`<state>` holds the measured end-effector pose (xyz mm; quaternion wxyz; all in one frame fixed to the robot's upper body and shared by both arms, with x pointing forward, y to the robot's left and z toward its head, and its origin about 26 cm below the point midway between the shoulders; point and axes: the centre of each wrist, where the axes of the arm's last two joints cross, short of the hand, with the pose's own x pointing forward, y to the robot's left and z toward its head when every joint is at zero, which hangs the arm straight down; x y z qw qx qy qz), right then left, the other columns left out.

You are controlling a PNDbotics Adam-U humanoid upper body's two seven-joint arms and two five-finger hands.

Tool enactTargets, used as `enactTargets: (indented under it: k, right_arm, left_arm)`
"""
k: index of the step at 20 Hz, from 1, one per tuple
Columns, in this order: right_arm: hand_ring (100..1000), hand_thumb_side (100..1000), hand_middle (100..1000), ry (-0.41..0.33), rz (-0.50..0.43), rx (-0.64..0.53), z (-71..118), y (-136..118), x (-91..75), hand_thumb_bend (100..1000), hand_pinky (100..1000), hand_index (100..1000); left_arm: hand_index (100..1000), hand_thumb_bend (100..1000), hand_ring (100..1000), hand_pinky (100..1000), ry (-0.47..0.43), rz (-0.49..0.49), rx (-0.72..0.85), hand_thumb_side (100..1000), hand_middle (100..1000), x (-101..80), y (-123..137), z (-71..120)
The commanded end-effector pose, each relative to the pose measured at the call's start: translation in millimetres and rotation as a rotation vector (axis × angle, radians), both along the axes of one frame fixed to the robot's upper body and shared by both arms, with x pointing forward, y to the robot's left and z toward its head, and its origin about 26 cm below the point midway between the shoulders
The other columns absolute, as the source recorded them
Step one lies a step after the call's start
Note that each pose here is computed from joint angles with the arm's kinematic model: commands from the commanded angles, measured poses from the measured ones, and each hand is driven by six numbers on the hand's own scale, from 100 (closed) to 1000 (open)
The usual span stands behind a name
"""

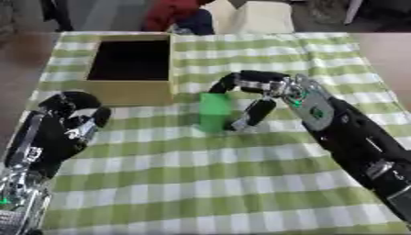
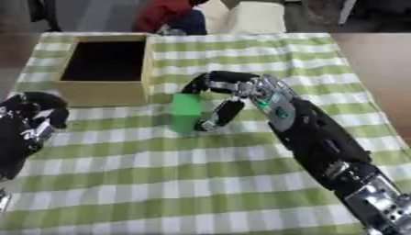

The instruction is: Pick up objects on the table and place them in the box.

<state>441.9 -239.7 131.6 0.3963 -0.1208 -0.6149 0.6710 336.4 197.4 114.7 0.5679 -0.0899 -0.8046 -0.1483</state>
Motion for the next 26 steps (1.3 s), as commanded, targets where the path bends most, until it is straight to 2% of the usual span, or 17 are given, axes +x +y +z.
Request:
enactTargets:
  k: [1,5,8,16,20,26]
  right_arm:
    - [813,312,763,-0.043,-0.027,-0.007,11.0,-3.4,4.1,470,856,889]
    - [786,310,713,-0.051,-0.043,-0.01,7.8,-3.3,4.6,474,846,860]
    - [758,302,625,-0.065,-0.053,-0.006,7.3,-3.0,4.8,475,831,809]
    - [683,265,421,-0.117,-0.096,0.028,6.8,-3.5,5.2,465,788,600]
    - [659,238,383,-0.142,-0.115,0.058,8.0,-4.4,5.3,462,771,553]
    - [647,220,372,-0.176,-0.142,0.098,12.5,-10.4,5.0,446,760,543]
  left_arm:
    - [630,570,707,504,-0.032,-0.01,0.003,246,596,-0.4,-1.6,9.0]
    - [629,572,707,503,-0.03,-0.009,0.003,245,595,-0.4,-1.6,8.8]
    - [629,574,707,503,-0.029,-0.008,0.002,244,595,-0.4,-1.6,8.5]
    - [628,576,706,501,-0.027,-0.007,0.002,243,595,-0.5,-1.7,7.9]
    - [627,578,706,501,-0.028,-0.006,0.001,242,594,-0.5,-1.7,8.1]
    - [627,581,706,500,-0.032,-0.004,0.001,241,594,-0.7,-1.4,9.1]
